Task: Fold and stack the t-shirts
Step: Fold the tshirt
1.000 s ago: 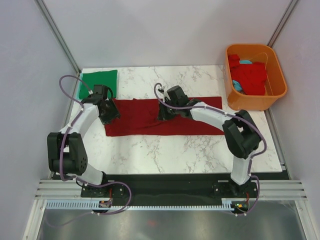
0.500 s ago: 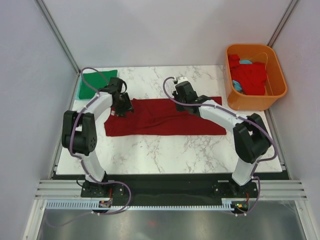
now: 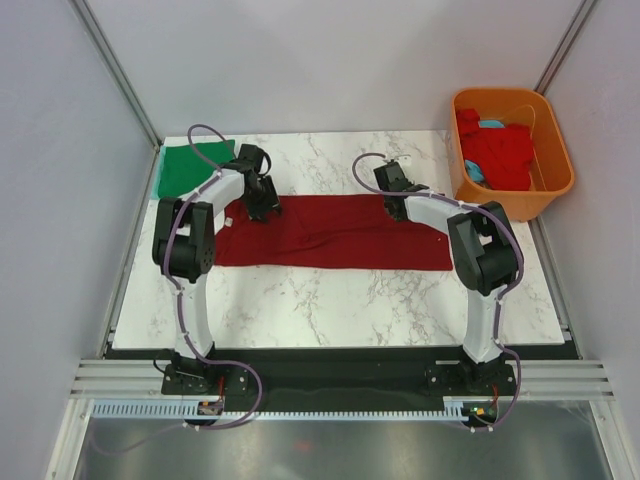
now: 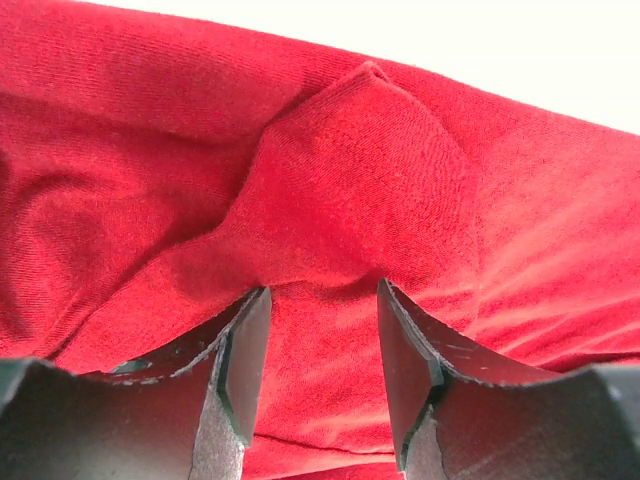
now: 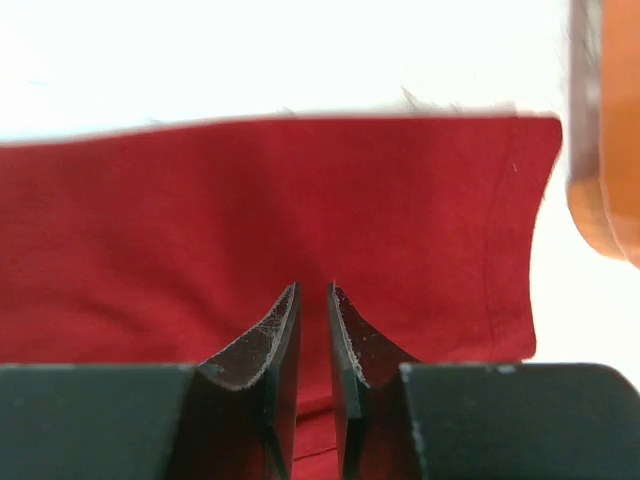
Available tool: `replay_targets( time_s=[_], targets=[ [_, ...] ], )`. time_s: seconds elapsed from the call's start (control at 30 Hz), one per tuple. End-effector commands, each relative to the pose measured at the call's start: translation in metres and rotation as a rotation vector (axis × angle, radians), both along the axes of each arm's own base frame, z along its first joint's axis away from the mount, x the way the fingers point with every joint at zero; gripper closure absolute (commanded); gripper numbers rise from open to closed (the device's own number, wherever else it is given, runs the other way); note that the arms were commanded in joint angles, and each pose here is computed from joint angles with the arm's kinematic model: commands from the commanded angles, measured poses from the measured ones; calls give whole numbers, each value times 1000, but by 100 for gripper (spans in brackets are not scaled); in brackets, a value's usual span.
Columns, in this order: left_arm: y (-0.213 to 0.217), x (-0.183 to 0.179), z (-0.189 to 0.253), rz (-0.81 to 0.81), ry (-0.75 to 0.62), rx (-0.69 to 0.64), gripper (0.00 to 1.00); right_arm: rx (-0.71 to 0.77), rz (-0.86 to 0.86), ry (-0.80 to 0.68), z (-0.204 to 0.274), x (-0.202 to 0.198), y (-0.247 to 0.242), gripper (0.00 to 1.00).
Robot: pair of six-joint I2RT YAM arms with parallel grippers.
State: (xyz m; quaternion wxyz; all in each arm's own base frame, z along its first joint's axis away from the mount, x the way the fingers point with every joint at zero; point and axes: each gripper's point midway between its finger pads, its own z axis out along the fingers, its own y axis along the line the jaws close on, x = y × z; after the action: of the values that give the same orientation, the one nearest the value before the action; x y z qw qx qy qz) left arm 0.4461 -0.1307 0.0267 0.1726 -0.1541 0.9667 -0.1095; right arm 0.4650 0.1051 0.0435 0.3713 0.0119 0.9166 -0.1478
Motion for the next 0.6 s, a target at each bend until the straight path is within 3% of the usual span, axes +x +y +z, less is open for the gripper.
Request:
replay_targets(
  time_s=[0.0, 0.2, 0.4, 0.57],
  targets=[
    [-4, 16, -9, 1, -24, 16, 45, -59, -114, -35, -2, -3, -25, 76],
    [-11, 25, -20, -10, -15, 7, 45, -79, -211, 70, -23, -37, -42, 76],
    [-31, 54, -6, -50, -91, -8, 44, -94, -276, 149, -37, -72, -55, 77],
    [-60, 86, 7, -95, -154, -109, 44, 22, -315, 131, -20, -105, -52, 76]
  ],
)
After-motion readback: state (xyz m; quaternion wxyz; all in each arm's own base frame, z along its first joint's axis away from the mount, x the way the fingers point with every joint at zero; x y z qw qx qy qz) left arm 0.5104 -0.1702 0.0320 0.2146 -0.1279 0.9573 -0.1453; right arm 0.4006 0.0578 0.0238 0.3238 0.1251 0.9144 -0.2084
